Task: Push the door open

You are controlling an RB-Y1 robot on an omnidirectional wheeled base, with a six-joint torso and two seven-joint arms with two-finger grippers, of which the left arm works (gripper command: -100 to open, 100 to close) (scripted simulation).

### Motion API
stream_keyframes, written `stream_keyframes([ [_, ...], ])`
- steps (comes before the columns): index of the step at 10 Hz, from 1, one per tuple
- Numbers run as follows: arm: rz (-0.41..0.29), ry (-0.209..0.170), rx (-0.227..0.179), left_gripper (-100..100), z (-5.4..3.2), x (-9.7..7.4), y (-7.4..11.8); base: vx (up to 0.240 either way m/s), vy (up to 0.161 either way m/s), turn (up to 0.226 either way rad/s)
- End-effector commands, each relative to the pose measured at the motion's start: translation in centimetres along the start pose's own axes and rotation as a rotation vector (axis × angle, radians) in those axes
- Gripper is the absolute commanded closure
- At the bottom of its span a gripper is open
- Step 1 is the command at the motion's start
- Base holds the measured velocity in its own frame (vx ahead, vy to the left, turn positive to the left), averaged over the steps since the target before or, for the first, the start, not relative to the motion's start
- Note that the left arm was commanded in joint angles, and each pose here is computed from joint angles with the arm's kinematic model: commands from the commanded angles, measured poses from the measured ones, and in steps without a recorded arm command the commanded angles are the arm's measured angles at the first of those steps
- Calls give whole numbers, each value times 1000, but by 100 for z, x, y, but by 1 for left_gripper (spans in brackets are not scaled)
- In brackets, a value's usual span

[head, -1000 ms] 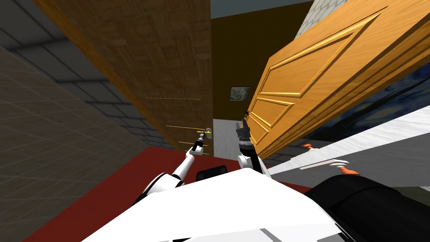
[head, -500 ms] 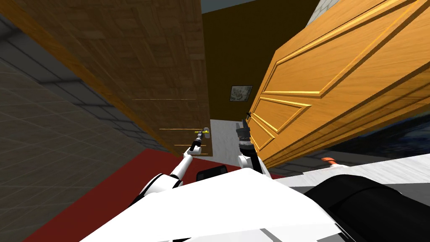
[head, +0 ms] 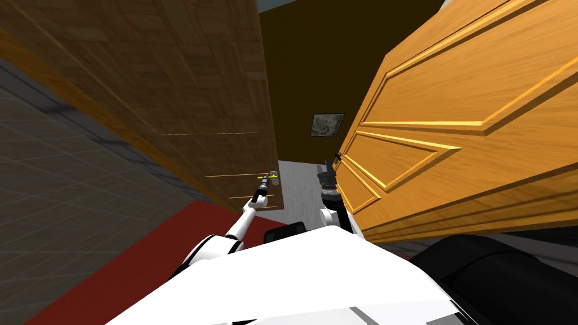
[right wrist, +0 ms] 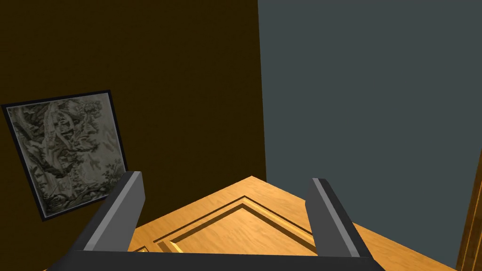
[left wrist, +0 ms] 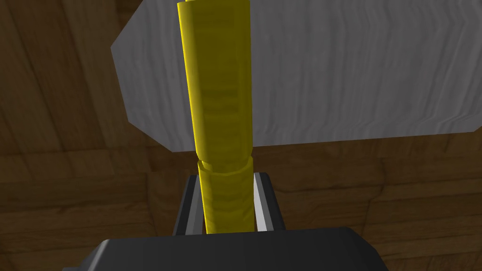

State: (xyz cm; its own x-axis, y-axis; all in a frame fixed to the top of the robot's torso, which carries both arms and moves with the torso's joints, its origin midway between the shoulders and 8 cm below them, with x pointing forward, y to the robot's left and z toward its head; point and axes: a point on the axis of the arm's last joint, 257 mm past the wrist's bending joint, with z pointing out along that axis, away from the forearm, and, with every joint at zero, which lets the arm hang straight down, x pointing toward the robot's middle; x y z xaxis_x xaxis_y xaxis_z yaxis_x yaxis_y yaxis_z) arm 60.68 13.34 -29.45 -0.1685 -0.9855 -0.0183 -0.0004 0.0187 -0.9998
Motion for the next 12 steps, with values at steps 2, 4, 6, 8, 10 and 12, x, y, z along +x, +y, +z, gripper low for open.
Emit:
stream_keyframes([
  [2,7,-40,6,100,22,-248,-25,116,-130,78],
  [4,4,-75,5,100,14,-437,-21,144,-146,73],
  [6,1,-100,4,100,4,-568,-17,135,-165,91],
  [8,-4,-131,3,100,-10,-724,-13,175,-196,96],
  [10,-9,-157,3,100,-26,-854,-9,165,-166,86],
  [12,-14,-178,2,100,-41,-955,-4,161,-144,73],
])
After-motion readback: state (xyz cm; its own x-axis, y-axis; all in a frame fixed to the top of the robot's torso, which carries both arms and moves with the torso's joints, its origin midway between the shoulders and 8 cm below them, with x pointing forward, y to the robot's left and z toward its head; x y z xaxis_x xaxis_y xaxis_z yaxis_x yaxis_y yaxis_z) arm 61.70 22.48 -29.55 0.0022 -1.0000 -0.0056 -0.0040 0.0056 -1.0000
